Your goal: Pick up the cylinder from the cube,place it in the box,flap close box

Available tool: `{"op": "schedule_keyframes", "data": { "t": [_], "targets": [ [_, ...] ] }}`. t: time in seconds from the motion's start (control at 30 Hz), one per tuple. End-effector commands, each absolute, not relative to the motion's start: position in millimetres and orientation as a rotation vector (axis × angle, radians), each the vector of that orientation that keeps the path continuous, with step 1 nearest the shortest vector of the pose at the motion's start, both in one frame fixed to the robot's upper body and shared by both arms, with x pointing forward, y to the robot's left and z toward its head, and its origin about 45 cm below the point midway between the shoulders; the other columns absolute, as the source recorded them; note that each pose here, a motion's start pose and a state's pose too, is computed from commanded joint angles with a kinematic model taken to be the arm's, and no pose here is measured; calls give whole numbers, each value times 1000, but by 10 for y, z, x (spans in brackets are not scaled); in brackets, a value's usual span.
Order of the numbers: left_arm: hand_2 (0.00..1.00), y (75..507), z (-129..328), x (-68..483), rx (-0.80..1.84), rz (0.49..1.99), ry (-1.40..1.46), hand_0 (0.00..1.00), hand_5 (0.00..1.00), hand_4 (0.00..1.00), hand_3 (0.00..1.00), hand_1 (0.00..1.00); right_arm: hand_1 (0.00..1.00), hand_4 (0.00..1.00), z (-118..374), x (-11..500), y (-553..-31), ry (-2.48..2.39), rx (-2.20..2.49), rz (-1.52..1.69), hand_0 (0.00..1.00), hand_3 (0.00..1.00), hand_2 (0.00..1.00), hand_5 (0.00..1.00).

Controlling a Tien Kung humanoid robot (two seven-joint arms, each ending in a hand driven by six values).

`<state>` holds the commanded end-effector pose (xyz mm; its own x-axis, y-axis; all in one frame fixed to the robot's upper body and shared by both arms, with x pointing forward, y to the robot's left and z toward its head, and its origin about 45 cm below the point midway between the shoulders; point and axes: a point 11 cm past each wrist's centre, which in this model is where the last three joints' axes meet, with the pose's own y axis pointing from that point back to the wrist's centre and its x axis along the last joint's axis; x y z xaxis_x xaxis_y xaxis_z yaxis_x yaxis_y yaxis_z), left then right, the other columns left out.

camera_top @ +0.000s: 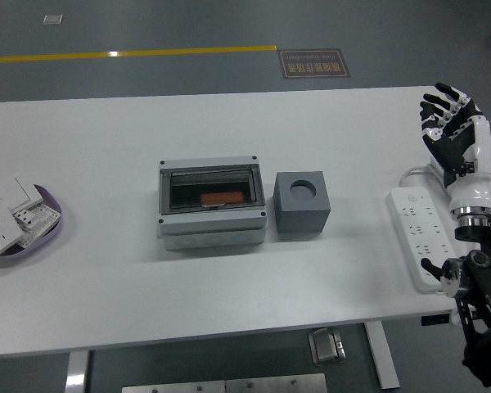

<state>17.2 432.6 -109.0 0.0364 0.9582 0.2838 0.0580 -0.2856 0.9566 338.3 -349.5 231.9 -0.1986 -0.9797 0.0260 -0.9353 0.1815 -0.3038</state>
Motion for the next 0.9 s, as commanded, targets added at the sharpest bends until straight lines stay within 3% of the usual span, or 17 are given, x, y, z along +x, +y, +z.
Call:
{"op": "schedule_keyframes", "data": {
  "t": [0.07,0.27,0.9],
  "targets": [
    [559,4323,-1091,172,1480,1369,1086,604,273,667,598,582,645,591,2327,3390,-3493,2273,-1862,-378,579,686,645,132],
    [558,4329,-1089,168,1479,1372,1089,604,273,667,597,583,641,600,2338,3417,-3465,2268,-1865,-380,555,686,643,128],
    [559,4315,-1092,186,1466,1388,1103,604,272,667,597,583,638,603,2236,3451,-3417,2274,-1891,-337,585,685,642,123]
  ]
}}
